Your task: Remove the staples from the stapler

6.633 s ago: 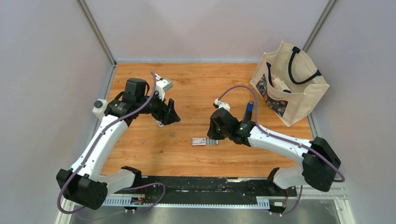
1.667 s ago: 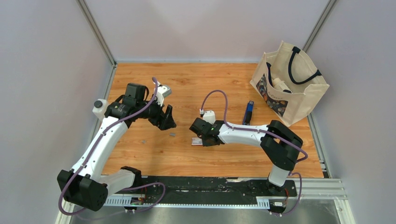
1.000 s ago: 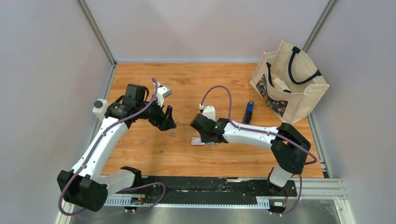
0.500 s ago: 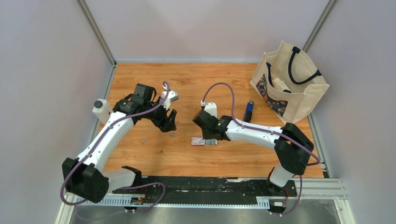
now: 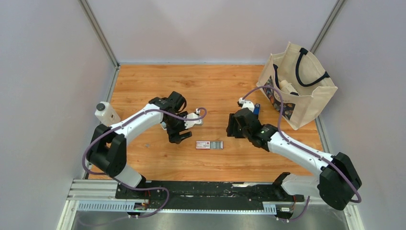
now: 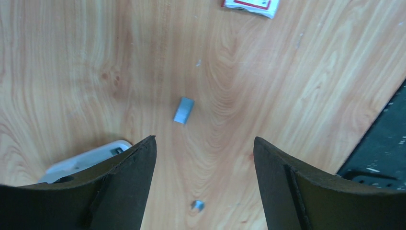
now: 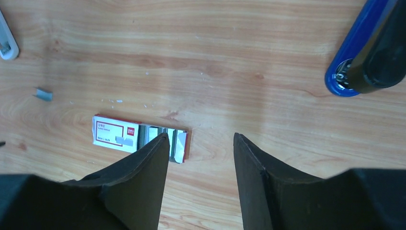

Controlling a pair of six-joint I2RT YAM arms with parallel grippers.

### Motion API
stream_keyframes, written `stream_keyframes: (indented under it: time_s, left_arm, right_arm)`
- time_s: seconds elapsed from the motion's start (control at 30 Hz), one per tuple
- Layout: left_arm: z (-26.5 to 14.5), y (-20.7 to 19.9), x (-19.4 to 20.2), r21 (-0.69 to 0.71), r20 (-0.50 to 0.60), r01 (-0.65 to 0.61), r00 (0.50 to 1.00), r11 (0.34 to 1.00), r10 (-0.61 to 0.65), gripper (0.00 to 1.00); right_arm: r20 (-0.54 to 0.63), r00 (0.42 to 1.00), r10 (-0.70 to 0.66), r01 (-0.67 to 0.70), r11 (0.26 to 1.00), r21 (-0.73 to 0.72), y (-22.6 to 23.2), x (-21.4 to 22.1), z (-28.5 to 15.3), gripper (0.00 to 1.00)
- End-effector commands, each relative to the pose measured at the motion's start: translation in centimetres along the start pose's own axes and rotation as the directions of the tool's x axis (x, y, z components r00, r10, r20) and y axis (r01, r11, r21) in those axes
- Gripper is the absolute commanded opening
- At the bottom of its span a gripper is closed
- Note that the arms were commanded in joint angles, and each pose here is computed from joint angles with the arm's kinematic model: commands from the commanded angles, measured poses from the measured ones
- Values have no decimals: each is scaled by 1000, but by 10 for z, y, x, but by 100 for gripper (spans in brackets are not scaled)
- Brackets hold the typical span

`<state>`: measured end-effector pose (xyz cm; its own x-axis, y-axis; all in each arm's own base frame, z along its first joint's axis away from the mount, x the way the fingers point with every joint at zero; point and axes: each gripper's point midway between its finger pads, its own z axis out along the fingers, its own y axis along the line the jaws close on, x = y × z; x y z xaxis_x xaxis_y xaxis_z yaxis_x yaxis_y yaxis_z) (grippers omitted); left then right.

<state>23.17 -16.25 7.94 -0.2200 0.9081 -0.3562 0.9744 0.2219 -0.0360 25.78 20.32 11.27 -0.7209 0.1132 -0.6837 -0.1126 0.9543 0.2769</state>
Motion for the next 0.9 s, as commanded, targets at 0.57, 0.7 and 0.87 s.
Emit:
stream_keyframes:
  time_s: [0.57,0.7,0.87]
  left_arm:
    - [43,21,6,43,-106,-275,955,960,279,68]
    - [53,21,6,24,-123,-296,947,955,296,65]
    - [59,27,8,8,-162,-312,937,950,309,65]
  right_arm:
    - [31,999,38,-34,992,-125,13,4,3,53]
    - [60,996,60,-51,988,-144,8,-1,-6,52]
    - [93,992,83,-66,982,-180,7,-8,-18,52]
